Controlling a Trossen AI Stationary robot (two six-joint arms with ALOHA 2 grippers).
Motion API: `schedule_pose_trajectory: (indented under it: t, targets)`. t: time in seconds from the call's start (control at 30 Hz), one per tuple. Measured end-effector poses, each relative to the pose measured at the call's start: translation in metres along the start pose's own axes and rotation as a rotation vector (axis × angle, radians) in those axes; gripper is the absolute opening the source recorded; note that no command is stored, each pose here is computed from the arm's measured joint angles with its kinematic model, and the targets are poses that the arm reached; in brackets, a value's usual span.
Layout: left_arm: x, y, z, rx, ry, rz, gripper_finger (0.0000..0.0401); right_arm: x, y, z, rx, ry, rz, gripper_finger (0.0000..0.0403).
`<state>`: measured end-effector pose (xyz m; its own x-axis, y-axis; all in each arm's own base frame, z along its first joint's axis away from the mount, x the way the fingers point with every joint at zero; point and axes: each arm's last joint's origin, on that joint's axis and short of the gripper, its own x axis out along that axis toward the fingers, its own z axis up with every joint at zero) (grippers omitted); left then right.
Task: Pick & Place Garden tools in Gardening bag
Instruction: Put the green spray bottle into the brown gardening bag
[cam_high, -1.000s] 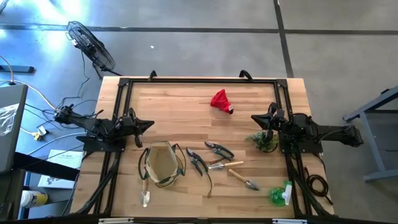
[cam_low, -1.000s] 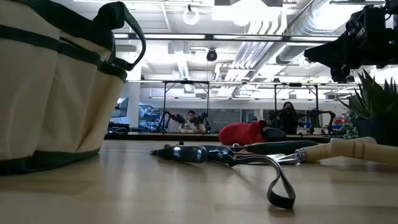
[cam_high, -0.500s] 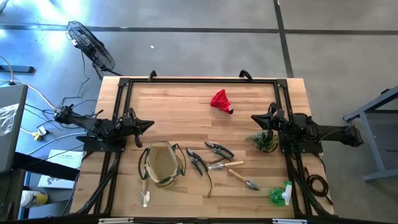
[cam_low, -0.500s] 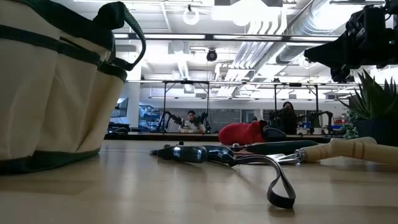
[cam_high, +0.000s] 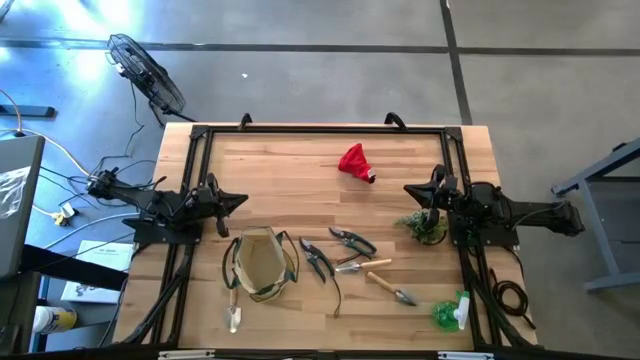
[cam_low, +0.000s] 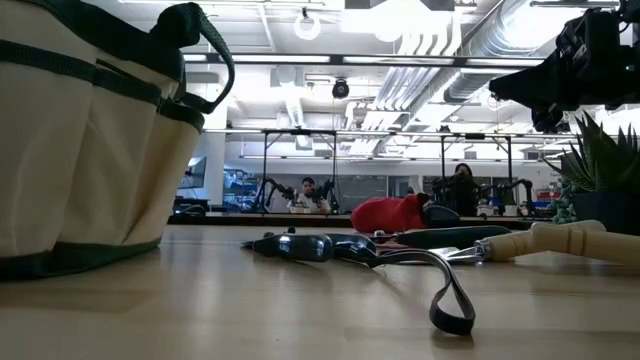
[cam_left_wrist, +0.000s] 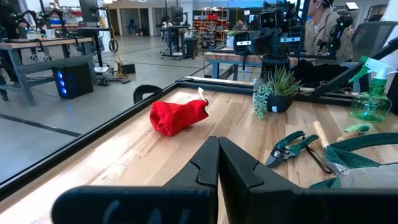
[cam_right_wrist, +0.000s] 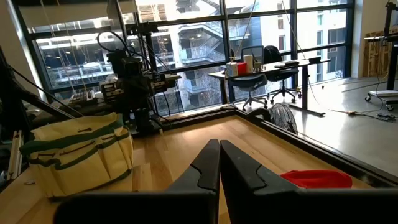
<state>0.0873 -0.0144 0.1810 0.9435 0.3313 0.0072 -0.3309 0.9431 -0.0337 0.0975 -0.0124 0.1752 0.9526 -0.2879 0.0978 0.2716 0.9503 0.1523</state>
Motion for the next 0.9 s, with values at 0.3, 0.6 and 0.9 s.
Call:
schedule_pose_trajectory:
  t: [0.3, 0.6, 0.9]
  targets:
    - [0.0, 0.001, 0.0, 0.01, -0.003, 0.034, 0.0, -0.001, 0.002, 0.015, -0.156, -0.15, 0.031, 0.0003]
    - [-0.003, 0.006, 0.026, 0.199, -0.188, 0.171, 0.0001, -0.004, 0.003, 0.028, -0.125, -0.289, 0.019, 0.0008]
    - [-0.021, 0.02, 0.064, 0.225, -0.502, 0.312, 0.0001, -0.008, 0.005, 0.038, -0.1, -0.397, 0.061, 0.0062]
